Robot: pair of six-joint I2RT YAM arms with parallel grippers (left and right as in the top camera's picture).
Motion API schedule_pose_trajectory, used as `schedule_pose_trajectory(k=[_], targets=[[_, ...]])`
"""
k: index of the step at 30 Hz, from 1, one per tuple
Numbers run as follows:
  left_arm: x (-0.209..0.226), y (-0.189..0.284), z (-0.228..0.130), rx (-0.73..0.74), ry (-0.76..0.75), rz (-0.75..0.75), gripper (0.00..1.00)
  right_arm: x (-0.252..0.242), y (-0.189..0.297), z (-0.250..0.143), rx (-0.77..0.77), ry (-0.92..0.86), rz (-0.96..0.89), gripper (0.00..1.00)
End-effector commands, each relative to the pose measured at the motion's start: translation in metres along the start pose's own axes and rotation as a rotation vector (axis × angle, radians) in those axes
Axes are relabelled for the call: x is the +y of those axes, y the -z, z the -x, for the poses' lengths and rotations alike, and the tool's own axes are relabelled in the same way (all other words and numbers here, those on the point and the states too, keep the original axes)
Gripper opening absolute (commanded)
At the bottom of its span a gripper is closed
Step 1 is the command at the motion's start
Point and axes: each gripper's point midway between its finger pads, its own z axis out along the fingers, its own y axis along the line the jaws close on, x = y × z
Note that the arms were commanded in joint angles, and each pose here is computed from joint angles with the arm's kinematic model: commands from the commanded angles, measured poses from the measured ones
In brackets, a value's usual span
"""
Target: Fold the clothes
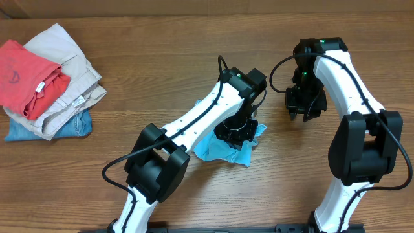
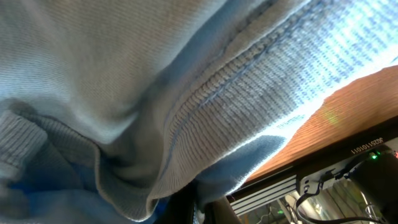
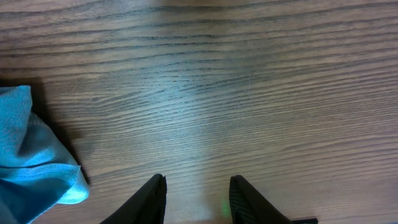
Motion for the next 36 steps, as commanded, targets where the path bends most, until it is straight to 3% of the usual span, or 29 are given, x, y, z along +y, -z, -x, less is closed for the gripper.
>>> schedule_pose_trajectory(k=[1, 9, 12, 16, 21, 36], targets=[[0.005, 0.012, 0.009, -0.045, -0.009, -0.002, 0.04, 0.0, 0.017, 0.001, -0.056, -0.001, 0.016, 0.37], [0.092, 0.104, 0.032, -0.277, 0.172, -0.039, 0.04, 0.0, 0.017, 0.001, -0.057, -0.001, 0.016, 0.37], [0.148, 0.139, 0.025, -0.358, 0.305, -0.012, 0.04, 0.0, 0.017, 0.001, -0.057, -0.001, 0.016, 0.37], [0.183, 0.154, 0.015, -0.372, 0.4, -0.056, 0.04, 0.0, 0.017, 0.002, -0.063, -0.001, 0.017, 0.37], [0.176, 0.147, 0.011, -0.341, 0.351, -0.076, 0.04, 0.0, 0.017, 0.002, -0.063, -0.001, 0.017, 0.37], [0.1, 0.121, 0.007, -0.276, 0.145, -0.035, 0.06, 0.0, 0.017, 0.002, -0.06, -0.001, 0.016, 0.37]])
